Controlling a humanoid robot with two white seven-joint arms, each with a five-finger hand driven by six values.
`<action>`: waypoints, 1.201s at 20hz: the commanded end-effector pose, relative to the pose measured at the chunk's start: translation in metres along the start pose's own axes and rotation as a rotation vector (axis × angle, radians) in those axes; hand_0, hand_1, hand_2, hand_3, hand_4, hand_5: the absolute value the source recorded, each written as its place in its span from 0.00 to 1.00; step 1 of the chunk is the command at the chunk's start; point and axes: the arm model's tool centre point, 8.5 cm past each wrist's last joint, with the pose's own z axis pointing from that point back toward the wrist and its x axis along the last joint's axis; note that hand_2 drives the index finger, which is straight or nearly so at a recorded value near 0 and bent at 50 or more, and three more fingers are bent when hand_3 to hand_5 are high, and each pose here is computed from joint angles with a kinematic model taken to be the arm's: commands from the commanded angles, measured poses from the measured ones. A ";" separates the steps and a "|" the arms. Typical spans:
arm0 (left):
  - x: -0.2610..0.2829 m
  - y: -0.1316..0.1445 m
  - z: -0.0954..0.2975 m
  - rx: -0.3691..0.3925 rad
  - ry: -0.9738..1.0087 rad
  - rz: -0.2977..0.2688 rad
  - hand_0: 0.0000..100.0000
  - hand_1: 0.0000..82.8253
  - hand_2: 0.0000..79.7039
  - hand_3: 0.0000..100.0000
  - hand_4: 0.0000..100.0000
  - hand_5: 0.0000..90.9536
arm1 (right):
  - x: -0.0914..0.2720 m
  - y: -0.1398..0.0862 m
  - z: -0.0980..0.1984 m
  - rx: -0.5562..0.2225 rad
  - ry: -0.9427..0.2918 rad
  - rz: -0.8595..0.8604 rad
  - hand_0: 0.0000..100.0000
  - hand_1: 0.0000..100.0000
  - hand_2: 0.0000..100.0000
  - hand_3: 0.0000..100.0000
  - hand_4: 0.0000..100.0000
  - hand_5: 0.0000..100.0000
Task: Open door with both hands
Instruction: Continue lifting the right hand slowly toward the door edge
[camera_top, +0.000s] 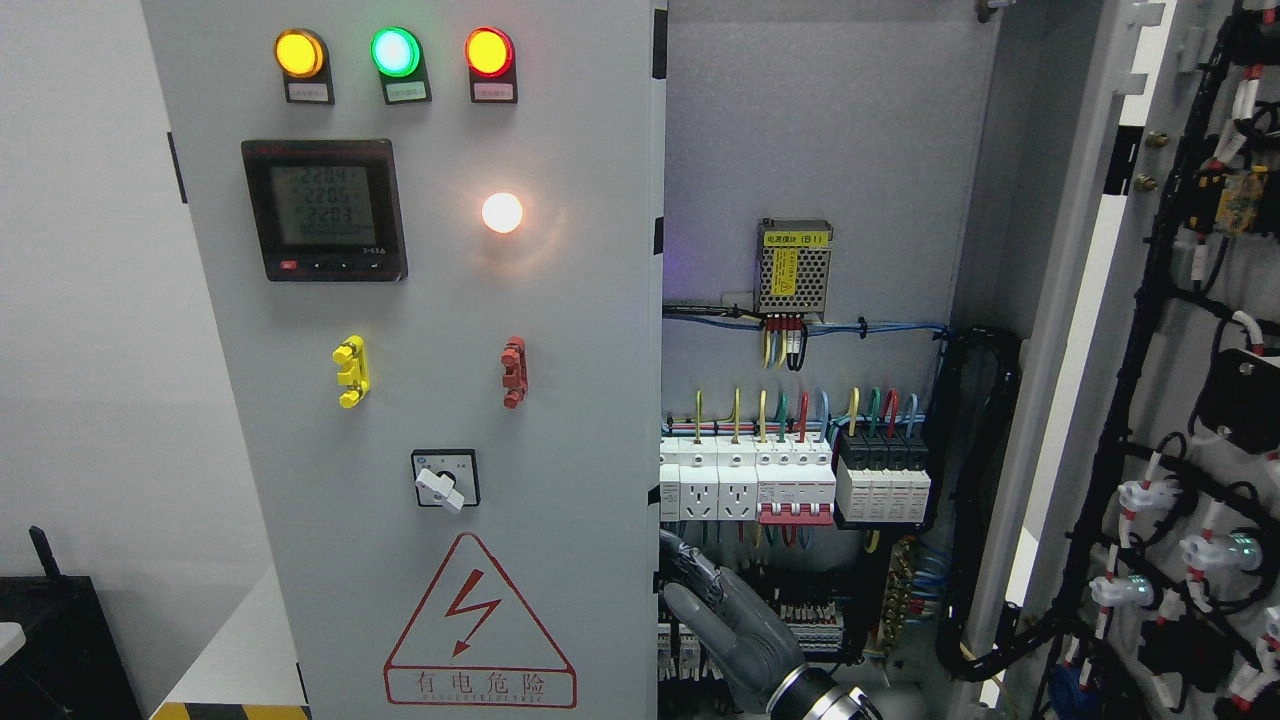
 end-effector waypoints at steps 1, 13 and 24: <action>-0.001 -0.021 -0.005 -0.033 0.001 0.006 0.12 0.47 0.00 0.00 0.00 0.00 | -0.002 -0.004 -0.001 -0.007 0.010 0.000 0.12 0.39 0.00 0.00 0.00 0.00; -0.001 -0.021 -0.005 -0.033 0.001 0.006 0.12 0.47 0.00 0.00 0.00 0.00 | -0.001 0.000 -0.003 0.019 0.004 -0.029 0.12 0.39 0.00 0.00 0.00 0.00; -0.002 -0.021 -0.005 -0.033 0.002 0.004 0.12 0.47 0.00 0.00 0.00 0.00 | 0.004 0.002 -0.007 0.043 -0.005 -0.026 0.12 0.39 0.00 0.00 0.00 0.00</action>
